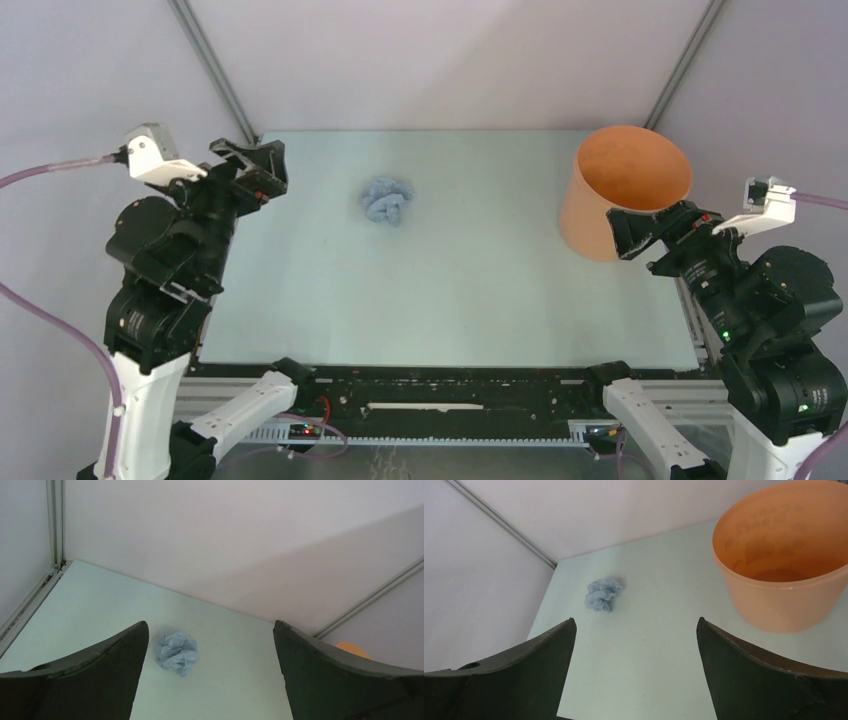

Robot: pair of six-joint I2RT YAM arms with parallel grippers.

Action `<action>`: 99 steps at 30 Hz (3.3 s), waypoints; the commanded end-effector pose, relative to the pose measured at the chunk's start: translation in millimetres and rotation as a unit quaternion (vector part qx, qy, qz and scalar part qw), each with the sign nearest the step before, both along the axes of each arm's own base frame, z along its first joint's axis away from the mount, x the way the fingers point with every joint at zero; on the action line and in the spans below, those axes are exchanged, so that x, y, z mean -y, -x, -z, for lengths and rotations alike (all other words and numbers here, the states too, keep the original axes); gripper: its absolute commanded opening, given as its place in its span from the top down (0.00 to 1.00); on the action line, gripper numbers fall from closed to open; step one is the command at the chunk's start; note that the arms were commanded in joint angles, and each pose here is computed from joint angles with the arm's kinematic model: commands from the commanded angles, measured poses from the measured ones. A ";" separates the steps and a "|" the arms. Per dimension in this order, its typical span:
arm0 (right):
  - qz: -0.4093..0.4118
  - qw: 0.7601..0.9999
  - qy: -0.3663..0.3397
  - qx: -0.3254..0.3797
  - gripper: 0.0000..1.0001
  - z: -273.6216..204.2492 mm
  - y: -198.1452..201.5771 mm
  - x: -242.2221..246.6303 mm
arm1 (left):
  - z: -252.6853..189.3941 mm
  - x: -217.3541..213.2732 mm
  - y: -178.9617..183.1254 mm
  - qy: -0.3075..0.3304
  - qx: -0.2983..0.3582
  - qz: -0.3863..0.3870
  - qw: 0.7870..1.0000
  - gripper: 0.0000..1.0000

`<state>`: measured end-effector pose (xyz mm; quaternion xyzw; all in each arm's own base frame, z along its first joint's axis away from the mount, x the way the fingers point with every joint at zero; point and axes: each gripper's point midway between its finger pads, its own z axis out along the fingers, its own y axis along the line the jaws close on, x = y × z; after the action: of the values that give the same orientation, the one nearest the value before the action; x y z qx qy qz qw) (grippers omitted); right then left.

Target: Put the trash bags into the trash bin

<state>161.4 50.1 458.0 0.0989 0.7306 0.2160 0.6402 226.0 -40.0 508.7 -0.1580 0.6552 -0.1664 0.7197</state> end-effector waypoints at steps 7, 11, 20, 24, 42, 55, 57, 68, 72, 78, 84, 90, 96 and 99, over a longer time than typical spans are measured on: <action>0.007 1.000 0.000 -0.018 0.01 10.8 -4.9 1.3 | 47.3 18.4 -40.0 0.022 -0.094 0.004 0.995 0.00; 0.000 1.000 0.001 -0.016 0.01 11.9 -2.4 -0.4 | 84.8 20.6 -58.3 0.058 -0.147 0.001 0.987 0.00; -0.026 0.998 -0.058 -0.028 0.00 15.6 4.6 -14.9 | 187.1 46.4 -117.7 0.154 -0.250 0.041 0.955 0.00; -0.081 0.995 -0.028 -0.044 0.00 16.8 -2.5 -31.5 | 226.1 65.7 -152.7 0.142 -0.298 0.072 0.941 0.00; -0.271 0.931 0.039 -0.240 0.00 114.6 -104.4 -170.7 | 377.3 107.0 -243.8 -0.047 -0.457 0.143 0.876 0.05; -0.229 0.910 0.016 -0.344 0.01 187.7 -94.6 -129.3 | 421.2 181.8 -195.2 0.011 -0.519 0.249 0.817 0.85; -0.237 0.901 0.024 -0.362 0.01 200.4 -85.2 -131.1 | 403.0 196.0 -169.0 0.023 -0.504 0.273 0.819 0.92; -0.287 0.860 0.026 -0.421 0.07 266.8 -45.1 -147.5 | 395.0 266.4 -7.7 0.078 -0.495 0.443 0.743 0.96; -0.292 0.872 0.034 -0.391 0.08 273.3 -41.0 -143.8 | 397.9 261.9 18.8 0.066 -0.505 0.484 0.711 1.00; -0.298 0.896 0.034 -0.327 0.10 292.9 -44.2 -144.5 | 366.8 271.8 38.4 0.073 -0.470 0.566 0.673 0.98; -0.270 0.923 0.036 -0.270 0.14 290.8 -70.1 -143.4 | 352.7 277.4 47.7 0.064 -0.470 0.613 0.632 0.95; -0.298 0.916 0.009 -0.269 0.20 293.4 -84.9 -151.6 | 354.6 276.4 47.7 0.044 -0.486 0.619 0.615 0.96; -0.326 0.908 -0.002 -0.264 0.42 292.8 -86.7 -170.1 | 359.3 273.2 39.0 0.005 -0.494 0.612 0.618 0.96; -0.329 0.910 0.000 -0.253 0.39 285.8 -85.6 -170.5 | 364.6 268.4 31.4 -0.017 -0.505 0.599 0.622 0.96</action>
<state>239.2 210.6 145.0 -0.0720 0.8859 0.3575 0.2866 183.9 -311.8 135.4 0.1882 0.8652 -0.4648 0.0023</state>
